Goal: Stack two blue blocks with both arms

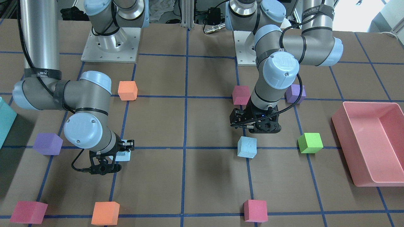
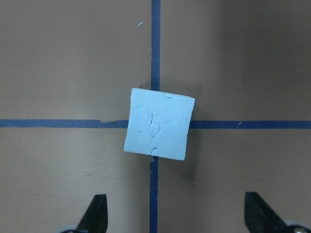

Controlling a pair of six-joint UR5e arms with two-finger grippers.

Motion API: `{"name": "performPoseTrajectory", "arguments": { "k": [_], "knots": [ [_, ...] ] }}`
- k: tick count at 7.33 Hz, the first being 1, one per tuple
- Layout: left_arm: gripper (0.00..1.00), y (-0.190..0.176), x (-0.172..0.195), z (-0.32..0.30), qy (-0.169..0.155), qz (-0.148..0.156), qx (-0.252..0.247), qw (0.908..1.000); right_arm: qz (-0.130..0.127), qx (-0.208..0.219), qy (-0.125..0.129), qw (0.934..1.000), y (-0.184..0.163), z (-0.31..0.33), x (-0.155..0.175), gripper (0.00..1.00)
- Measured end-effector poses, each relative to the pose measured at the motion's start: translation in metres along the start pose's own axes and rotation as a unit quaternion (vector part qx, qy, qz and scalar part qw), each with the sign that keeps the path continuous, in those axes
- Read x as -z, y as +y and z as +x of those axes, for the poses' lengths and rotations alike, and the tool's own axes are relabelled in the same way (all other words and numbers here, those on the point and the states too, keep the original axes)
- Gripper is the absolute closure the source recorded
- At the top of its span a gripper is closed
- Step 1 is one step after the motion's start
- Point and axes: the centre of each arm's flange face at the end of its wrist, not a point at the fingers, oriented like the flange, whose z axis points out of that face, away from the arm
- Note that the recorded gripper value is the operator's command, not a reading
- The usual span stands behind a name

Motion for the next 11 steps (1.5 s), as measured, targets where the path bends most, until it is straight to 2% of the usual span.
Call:
{"name": "performPoseTrajectory", "arguments": {
  "k": [1,3,5,6,7,8,10,11],
  "knots": [
    [0.0,-0.001,-0.005,0.0,-0.002,-0.003,-0.002,1.0,0.014,0.0,-0.001,0.9999,-0.002,-0.008,0.014,0.99],
    [0.0,-0.012,-0.021,0.0,-0.001,0.006,-0.003,1.0,0.053,0.001,-0.024,0.9983,0.0,-0.09,0.051,0.99],
    [0.0,-0.021,-0.043,0.0,-0.003,0.005,-0.006,1.0,0.059,-0.019,-0.056,0.9965,0.017,-0.184,0.054,0.99],
    [0.0,-0.024,-0.051,-0.001,-0.004,0.005,-0.013,0.9999,0.057,-0.021,-0.063,0.9962,0.024,-0.21,0.047,0.97],
    [0.0,-0.025,-0.054,-0.002,-0.004,0.006,-0.018,0.9998,0.052,-0.02,-0.058,0.9967,0.025,-0.221,0.035,0.76],
    [0.0,-0.025,-0.056,-0.003,-0.004,0.005,-0.02,0.9998,0.046,-0.02,-0.046,0.9976,0.025,-0.223,0.02,0.01],
    [0.0,-0.026,-0.061,-0.003,-0.002,0.001,-0.022,0.9998,0.04,-0.021,-0.039,0.9982,0.023,-0.225,0.006,0.0],
    [0.0,-0.026,-0.064,-0.003,-0.001,-0.001,-0.022,0.9998,0.043,-0.021,-0.041,0.998,0.022,-0.225,0.011,0.0]
  ]
}}
